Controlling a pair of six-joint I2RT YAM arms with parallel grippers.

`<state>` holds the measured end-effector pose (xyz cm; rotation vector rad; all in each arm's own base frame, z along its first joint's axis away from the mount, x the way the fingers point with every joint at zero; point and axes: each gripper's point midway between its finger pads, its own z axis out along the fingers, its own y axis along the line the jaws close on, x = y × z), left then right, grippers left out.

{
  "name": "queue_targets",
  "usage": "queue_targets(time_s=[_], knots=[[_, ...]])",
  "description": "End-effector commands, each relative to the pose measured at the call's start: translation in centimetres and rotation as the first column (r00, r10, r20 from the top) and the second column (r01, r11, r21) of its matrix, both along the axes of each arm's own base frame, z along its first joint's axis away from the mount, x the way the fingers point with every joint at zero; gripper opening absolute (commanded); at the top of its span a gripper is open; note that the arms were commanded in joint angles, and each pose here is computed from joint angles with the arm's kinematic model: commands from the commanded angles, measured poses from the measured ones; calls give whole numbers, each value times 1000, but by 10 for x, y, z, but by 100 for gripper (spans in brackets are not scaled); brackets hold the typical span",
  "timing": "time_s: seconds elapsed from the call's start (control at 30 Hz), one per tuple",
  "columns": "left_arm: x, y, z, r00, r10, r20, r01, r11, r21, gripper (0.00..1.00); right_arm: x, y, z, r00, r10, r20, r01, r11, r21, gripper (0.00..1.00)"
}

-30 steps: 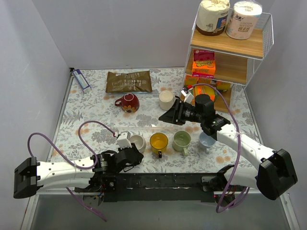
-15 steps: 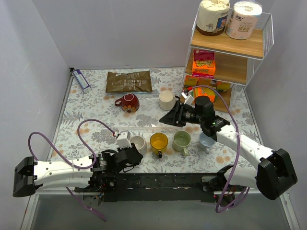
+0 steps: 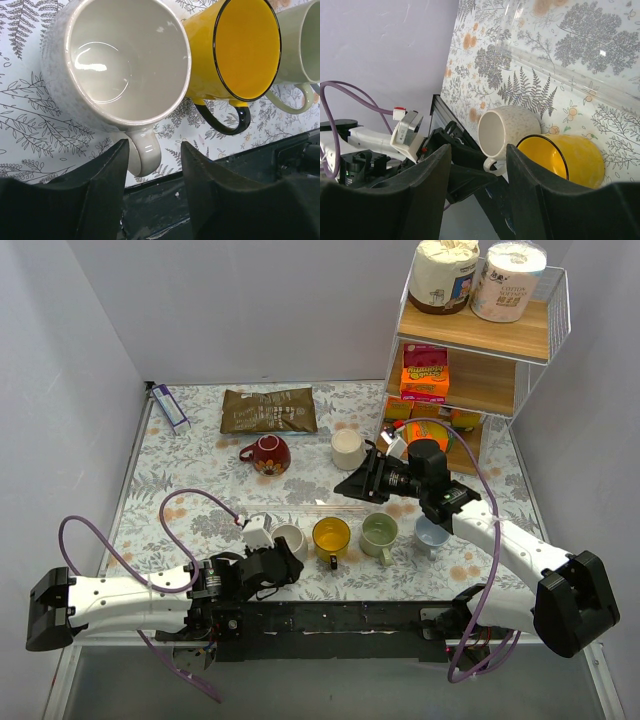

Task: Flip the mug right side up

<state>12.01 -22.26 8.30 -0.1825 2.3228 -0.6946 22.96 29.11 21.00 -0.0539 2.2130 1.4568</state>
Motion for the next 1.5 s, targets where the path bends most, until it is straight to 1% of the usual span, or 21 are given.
queue_targets(time_s=[0.0,0.1,0.13,0.23,0.3,0.37,0.43,0.47,0.53,0.7,0.8,0.9,0.97,1.03,1.07,1.13,1.27,1.37,1.4,1.43,1.47], knots=[[2,0,4,1000,16,15,-15,1000,-14,47,4,-2,1,1000,2,28,-2,1000,-2,56],[3,5,4,999,38,9,-38,999,-1,58,5,-4,0,1000,-4,30,4,1000,-12,56],[3,9,6,998,57,-1,-57,998,5,65,6,-5,0,1000,-6,29,6,1000,-19,56],[6,17,14,995,101,0,-101,995,14,72,15,-12,-1,998,-30,47,32,998,-48,57],[8,20,19,993,116,13,-116,993,17,82,21,-20,-8,997,-46,58,51,994,-98,57],[8,22,25,994,112,21,-112,993,34,89,31,-31,-9,994,-61,96,75,987,-142,58],[9,24,28,994,107,24,-108,992,58,91,45,-43,-7,984,-105,143,131,974,-182,59],[9,22,33,994,100,30,-102,993,55,93,54,-47,1,974,-105,203,146,968,-202,59],[11,25,36,994,105,40,-107,992,70,98,68,-60,2,956,-148,252,214,942,-258,60],[19,30,66,986,144,89,-147,989,28,98,108,-83,21,878,-163,451,347,864,-364,62],[26,37,87,974,183,133,-184,983,-4,98,127,-90,12,847,-139,513,390,819,-421,62],[35,48,107,955,226,194,-225,974,-26,98,146,-91,-3,834,-136,535,419,787,-453,62],[42,55,125,934,257,249,-253,966,-49,98,158,-87,-12,824,-138,550,430,785,-446,61],[47,56,141,919,264,294,-256,965,-66,98,170,-91,-24,817,-163,553,464,757,-461,59],[50,58,147,908,269,320,-263,963,-64,98,176,-88,-19,801,-183,571,482,762,-432,59],[53,53,160,899,267,346,-254,964,-84,98,185,-89,-24,788,-212,577,510,750,-421,59],[60,40,183,890,215,403,-213,976,-50,98,200,-85,-23,775,-257,577,539,746,-391,59],[79,30,183,902,206,379,-234,972,27,98,209,-84,-31,777,-282,562,552,735,-395,58],[82,15,181,929,157,336,-173,985,19,98,212,-84,-39,782,-293,550,556,726,-405,59],[106,22,170,932,198,305,-225,973,55,98,213,-84,-42,785,-303,540,559,723,-407,59],[115,22,166,938,202,281,-227,972,59,98,215,-83,-45,788,-310,532,559,721,-409,59]])
